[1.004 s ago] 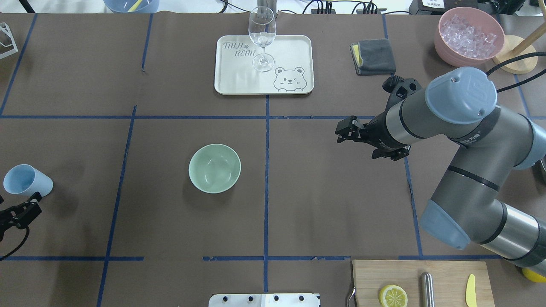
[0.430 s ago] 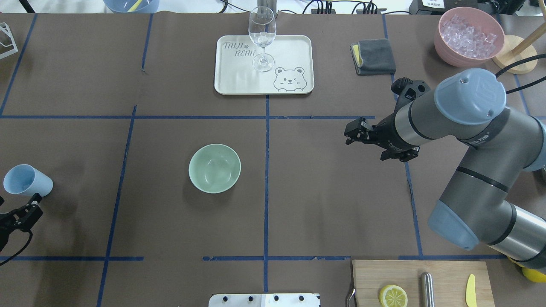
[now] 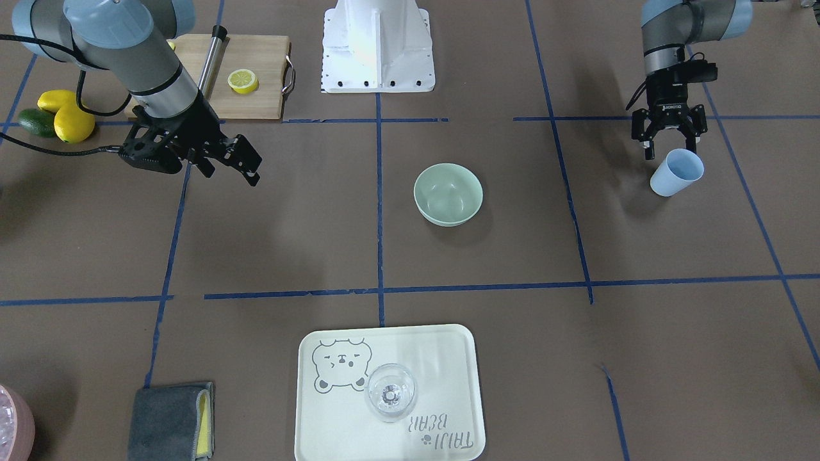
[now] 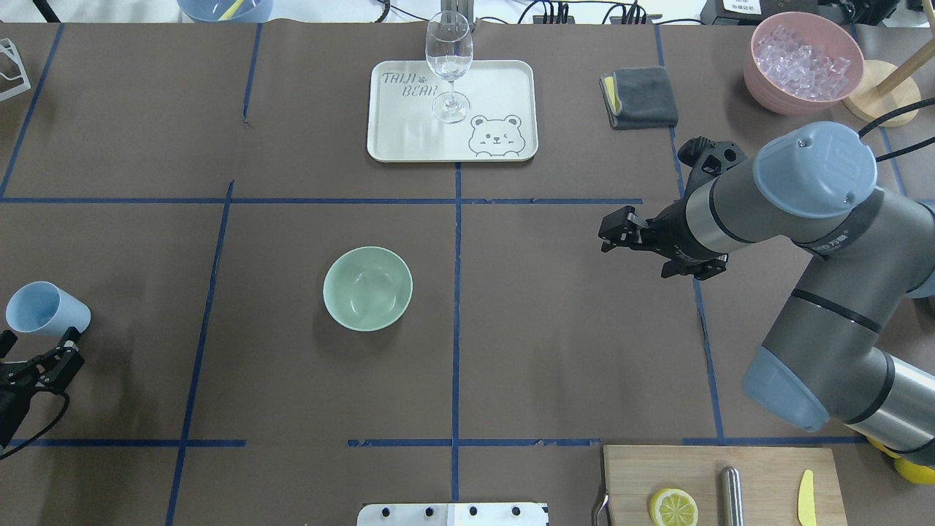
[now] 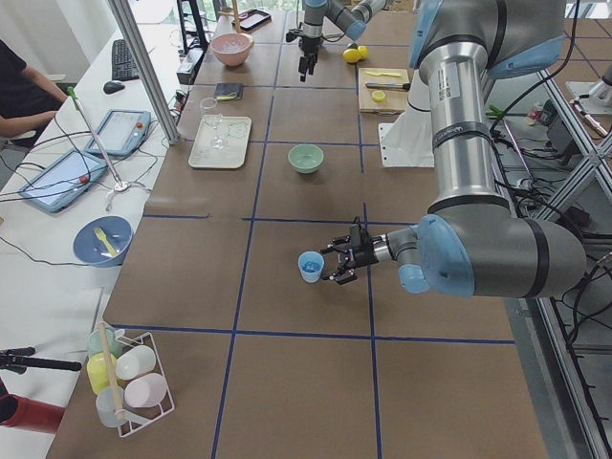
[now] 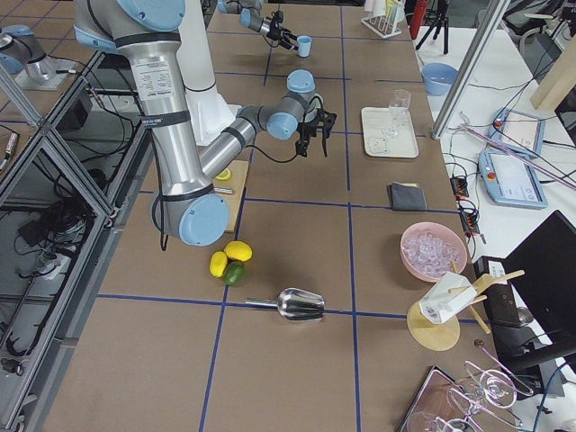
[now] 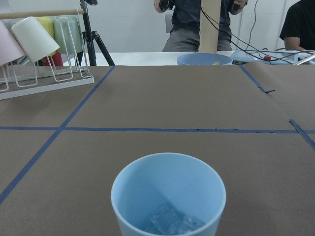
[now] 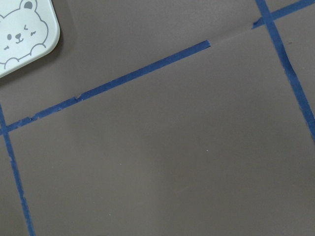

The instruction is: Pour ice into bowl

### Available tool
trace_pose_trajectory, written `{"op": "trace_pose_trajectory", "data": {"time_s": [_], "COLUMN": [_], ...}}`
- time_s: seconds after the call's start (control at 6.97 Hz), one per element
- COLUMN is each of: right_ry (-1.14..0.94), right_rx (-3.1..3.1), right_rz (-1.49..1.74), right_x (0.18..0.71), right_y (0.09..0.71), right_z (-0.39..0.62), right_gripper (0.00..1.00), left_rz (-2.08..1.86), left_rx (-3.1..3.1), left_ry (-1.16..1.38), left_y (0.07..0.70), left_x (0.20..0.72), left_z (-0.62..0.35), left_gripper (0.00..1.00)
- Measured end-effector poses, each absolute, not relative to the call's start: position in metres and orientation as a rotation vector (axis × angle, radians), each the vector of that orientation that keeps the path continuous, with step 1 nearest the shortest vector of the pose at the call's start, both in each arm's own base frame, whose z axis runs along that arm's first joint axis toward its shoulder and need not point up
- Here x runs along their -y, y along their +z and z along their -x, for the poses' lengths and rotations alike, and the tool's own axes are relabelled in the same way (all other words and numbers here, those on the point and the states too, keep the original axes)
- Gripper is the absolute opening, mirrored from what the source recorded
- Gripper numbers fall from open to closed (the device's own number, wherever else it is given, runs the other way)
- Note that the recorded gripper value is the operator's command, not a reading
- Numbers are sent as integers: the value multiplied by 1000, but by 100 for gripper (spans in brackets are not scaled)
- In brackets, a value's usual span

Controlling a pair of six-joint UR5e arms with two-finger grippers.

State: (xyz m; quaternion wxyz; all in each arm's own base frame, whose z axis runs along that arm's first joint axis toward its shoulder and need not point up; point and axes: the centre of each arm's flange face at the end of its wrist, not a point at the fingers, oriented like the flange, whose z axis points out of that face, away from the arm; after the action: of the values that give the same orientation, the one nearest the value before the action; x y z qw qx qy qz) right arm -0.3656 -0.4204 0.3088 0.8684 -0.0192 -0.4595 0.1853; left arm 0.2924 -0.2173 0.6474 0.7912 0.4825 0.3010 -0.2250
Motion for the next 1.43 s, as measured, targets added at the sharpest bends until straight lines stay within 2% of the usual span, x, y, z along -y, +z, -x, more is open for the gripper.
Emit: {"op": "trace_pose_trajectory", "data": {"time_s": [1.0, 1.43], "right_ry": [366, 366], "right_rx": [958, 958], "right_rz": [19, 19], "right_x": [427, 427], "right_y": [310, 310], "right_z": [356, 356], "right_gripper": [100, 100], "left_rz": [-1097, -1112], "left_rx": [-594, -569], "left_ry": [-544, -579], "left_y": [674, 678], "left_x": [241, 257], "left_z": [-310, -317], "left_gripper": [98, 93]}}
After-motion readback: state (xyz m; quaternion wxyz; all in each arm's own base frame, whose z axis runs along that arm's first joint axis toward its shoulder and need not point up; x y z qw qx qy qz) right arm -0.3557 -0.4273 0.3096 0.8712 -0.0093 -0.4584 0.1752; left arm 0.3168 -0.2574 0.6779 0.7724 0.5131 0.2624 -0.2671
